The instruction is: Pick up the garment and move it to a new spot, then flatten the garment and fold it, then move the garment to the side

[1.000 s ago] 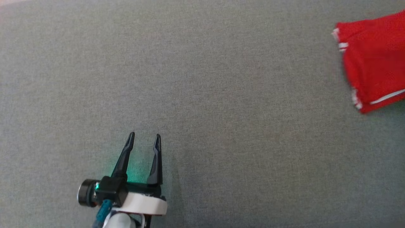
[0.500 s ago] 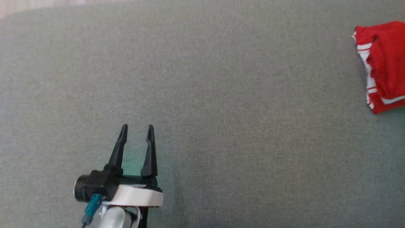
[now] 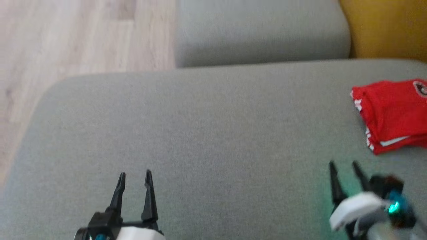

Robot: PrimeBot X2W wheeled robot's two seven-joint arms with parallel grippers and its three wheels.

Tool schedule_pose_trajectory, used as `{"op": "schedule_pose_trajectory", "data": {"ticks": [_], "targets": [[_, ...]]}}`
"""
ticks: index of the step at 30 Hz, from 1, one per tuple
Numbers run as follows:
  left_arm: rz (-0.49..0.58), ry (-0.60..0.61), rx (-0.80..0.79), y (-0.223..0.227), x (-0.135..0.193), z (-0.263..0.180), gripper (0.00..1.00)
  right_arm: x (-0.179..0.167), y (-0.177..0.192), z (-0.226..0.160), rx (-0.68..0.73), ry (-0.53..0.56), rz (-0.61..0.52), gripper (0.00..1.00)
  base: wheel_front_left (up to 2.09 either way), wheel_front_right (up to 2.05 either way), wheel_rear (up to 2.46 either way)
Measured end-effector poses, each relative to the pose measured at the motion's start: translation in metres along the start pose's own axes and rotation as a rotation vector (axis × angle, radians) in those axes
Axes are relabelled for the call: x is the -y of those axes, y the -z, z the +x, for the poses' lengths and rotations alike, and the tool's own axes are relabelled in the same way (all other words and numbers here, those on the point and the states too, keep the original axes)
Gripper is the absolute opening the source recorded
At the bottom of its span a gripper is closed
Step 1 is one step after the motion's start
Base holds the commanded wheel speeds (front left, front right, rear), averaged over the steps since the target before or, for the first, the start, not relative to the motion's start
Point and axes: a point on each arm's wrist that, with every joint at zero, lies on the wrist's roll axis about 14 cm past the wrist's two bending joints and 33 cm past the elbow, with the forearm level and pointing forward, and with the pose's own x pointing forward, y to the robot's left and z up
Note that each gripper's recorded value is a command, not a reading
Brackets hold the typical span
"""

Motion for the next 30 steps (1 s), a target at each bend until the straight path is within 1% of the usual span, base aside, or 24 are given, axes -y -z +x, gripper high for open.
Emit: {"op": "schedule_pose_trajectory", "data": {"ticks": [3,6,10,12,18,30], "targets": [[-0.003,-0.021,0.034,-0.008,-0.004,-0.014,1.0,-0.022,0.01,-0.021,0.048,-0.054,0.041,1.0,0.0,0.0,0.0],[0.002,-0.05,0.066,-0.015,-0.011,-0.028,1.0,-0.039,0.011,-0.036,0.08,-0.095,0.055,1.0,0.0,0.0,0.0],[0.029,-0.058,0.083,-0.017,-0.013,-0.042,1.0,-0.042,-0.023,-0.052,0.219,-0.098,0.083,1.0,0.0,0.0,0.0],[0.035,-0.057,0.099,-0.02,-0.013,-0.046,1.0,-0.04,-0.029,-0.061,0.251,-0.093,0.083,1.0,0.0,0.0,0.0],[0.04,-0.071,0.14,-0.03,-0.017,-0.052,1.0,-0.04,0.0,-0.082,0.193,-0.088,0.072,1.0,0.0,0.0,0.0],[0.1,-0.058,0.068,-0.006,-0.02,-0.06,1.0,-0.043,-0.008,-0.081,0.215,-0.1,0.05,1.0,0.0,0.0,0.0]]}}
